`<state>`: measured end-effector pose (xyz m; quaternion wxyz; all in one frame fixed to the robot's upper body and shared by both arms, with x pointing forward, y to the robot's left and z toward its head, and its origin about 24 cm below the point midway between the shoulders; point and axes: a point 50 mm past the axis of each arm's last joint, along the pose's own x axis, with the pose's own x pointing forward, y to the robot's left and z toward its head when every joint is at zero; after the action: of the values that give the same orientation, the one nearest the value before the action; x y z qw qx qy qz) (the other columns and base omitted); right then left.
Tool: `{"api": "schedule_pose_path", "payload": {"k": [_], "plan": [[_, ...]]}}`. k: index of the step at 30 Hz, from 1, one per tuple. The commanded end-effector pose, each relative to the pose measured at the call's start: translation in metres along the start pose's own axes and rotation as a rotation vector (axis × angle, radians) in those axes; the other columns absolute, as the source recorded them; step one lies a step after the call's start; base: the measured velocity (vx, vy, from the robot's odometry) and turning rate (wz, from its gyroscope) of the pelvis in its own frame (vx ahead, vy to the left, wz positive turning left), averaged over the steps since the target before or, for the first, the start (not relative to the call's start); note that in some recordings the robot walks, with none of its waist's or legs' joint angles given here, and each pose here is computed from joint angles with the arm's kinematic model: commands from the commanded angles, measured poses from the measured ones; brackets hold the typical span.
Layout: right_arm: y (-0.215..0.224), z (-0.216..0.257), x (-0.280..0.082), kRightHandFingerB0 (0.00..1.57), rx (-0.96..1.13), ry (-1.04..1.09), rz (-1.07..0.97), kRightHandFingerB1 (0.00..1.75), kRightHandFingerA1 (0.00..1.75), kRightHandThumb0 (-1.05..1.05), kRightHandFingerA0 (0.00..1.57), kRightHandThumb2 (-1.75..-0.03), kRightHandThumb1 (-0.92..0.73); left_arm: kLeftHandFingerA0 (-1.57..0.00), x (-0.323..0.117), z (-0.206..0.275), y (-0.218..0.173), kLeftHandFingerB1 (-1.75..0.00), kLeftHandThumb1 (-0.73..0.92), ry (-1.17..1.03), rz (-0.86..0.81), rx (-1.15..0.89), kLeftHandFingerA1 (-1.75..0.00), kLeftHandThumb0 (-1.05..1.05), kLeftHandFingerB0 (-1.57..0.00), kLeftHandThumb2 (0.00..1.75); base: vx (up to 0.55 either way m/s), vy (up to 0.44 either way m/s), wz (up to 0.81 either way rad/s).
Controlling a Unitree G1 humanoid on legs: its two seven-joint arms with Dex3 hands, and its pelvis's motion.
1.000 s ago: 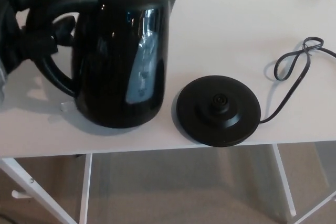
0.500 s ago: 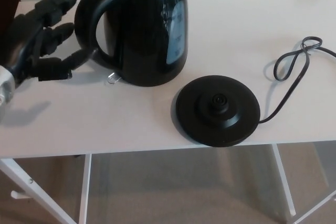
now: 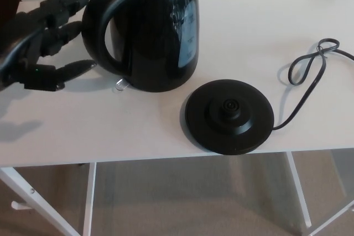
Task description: The robot walk towards a table in front and uses its left hand to pick up the pot from the base and places it on the table
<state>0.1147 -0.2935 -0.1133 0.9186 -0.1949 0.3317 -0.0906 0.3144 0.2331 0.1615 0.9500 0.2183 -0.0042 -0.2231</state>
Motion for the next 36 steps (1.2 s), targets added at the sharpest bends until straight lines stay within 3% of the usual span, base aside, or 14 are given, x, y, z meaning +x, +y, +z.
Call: {"api": "schedule_pose_path", "payload": {"k": [1,7,10,12,15,16,19,21,22,23,24,28,30,36], "plan": [[-0.002,-0.005,-0.003,0.42,0.011,0.024,-0.014,0.46,0.50,-0.08,0.54,-0.66,-0.90,0.00,-0.035,0.020,0.023,0.00,0.50,-0.148,0.022,-0.078,0.00,-0.95,0.00,0.61,0.00,0.000,0.00],[-0.009,-0.013,-0.008,0.42,0.004,0.048,-0.001,0.46,0.50,-0.09,0.53,-0.66,-0.90,0.00,-0.111,0.011,0.048,0.00,0.59,-0.233,0.162,-0.147,0.00,-0.91,0.00,0.59,0.00,0.000,0.00],[-0.009,-0.013,-0.008,0.42,0.004,0.048,0.000,0.46,0.50,-0.09,0.53,-0.66,-0.90,0.00,-0.118,0.010,0.049,0.00,0.59,-0.235,0.174,-0.150,0.00,-0.91,0.00,0.59,0.00,0.000,0.00],[-0.014,-0.018,-0.011,0.42,-0.027,0.068,0.007,0.46,0.51,-0.08,0.53,-0.66,-0.90,0.00,-0.198,-0.030,0.054,0.00,0.57,-0.178,0.334,-0.289,0.00,-0.90,0.00,0.59,0.00,0.000,0.00],[-0.014,-0.020,-0.012,0.41,-0.023,0.075,0.009,0.46,0.50,-0.08,0.51,-0.66,-0.91,0.00,-0.215,-0.040,0.050,0.00,0.58,-0.160,0.347,-0.315,0.00,-0.84,0.00,0.58,0.00,0.000,0.00],[-0.011,-0.023,-0.014,0.39,-0.024,0.087,0.017,0.46,0.51,-0.08,0.50,-0.66,-0.91,0.00,-0.239,-0.066,0.038,0.00,0.51,-0.073,0.387,-0.388,0.00,-0.86,0.00,0.64,0.00,0.000,0.00],[-0.006,-0.029,-0.018,0.40,-0.032,0.110,0.030,0.46,0.50,-0.09,0.50,-0.66,-0.90,0.00,-0.293,-0.110,0.005,-0.01,0.54,0.105,0.476,-0.537,0.00,-0.88,0.00,0.59,0.00,0.000,0.00],[-0.006,-0.029,-0.018,0.40,-0.034,0.111,0.031,0.46,0.50,-0.09,0.50,-0.66,-0.90,0.00,-0.299,-0.115,0.000,-0.01,0.54,0.122,0.483,-0.557,0.00,-0.88,0.00,0.59,0.00,0.000,0.00],[-0.005,-0.027,-0.017,0.38,-0.041,0.106,0.027,0.46,0.52,-0.10,0.50,-0.66,-0.89,0.00,-0.307,-0.132,-0.016,-0.09,0.49,0.210,0.503,-0.577,0.00,-0.87,0.00,0.90,0.00,0.000,0.00],[-0.004,-0.024,-0.014,0.38,-0.051,0.099,0.021,0.46,0.52,-0.10,0.50,-0.66,-0.89,0.00,-0.318,-0.154,-0.043,-0.09,0.49,0.342,0.516,-0.604,0.00,-0.87,0.00,0.90,0.00,0.000,0.00],[-0.003,-0.023,-0.013,0.35,-0.051,0.097,0.025,0.44,0.51,-0.10,0.49,-0.66,-0.89,0.00,-0.315,-0.162,-0.061,-0.11,0.61,0.420,0.476,-0.595,-0.05,-0.88,0.00,0.96,0.00,0.000,0.00],[-0.002,-0.023,-0.013,0.35,-0.052,0.097,0.026,0.44,0.51,-0.10,0.49,-0.66,-0.89,0.00,-0.314,-0.166,-0.070,-0.11,0.61,0.448,0.454,-0.584,-0.05,-0.88,0.00,0.96,0.00,0.000,0.00],[-0.002,-0.021,-0.011,0.28,-0.053,0.092,0.029,0.40,0.46,-0.13,0.41,-0.70,-0.92,0.00,-0.289,-0.177,-0.111,-0.04,0.62,0.641,0.283,-0.510,-0.09,-0.91,0.00,0.98,0.00,0.000,0.00],[-0.005,-0.021,-0.011,0.25,-0.062,0.091,0.031,0.39,0.46,-0.17,0.37,-0.71,-0.92,0.00,-0.251,-0.200,-0.133,-0.12,0.56,0.741,0.151,-0.523,-0.19,-0.80,0.00,0.95,0.00,0.000,0.00]]}}
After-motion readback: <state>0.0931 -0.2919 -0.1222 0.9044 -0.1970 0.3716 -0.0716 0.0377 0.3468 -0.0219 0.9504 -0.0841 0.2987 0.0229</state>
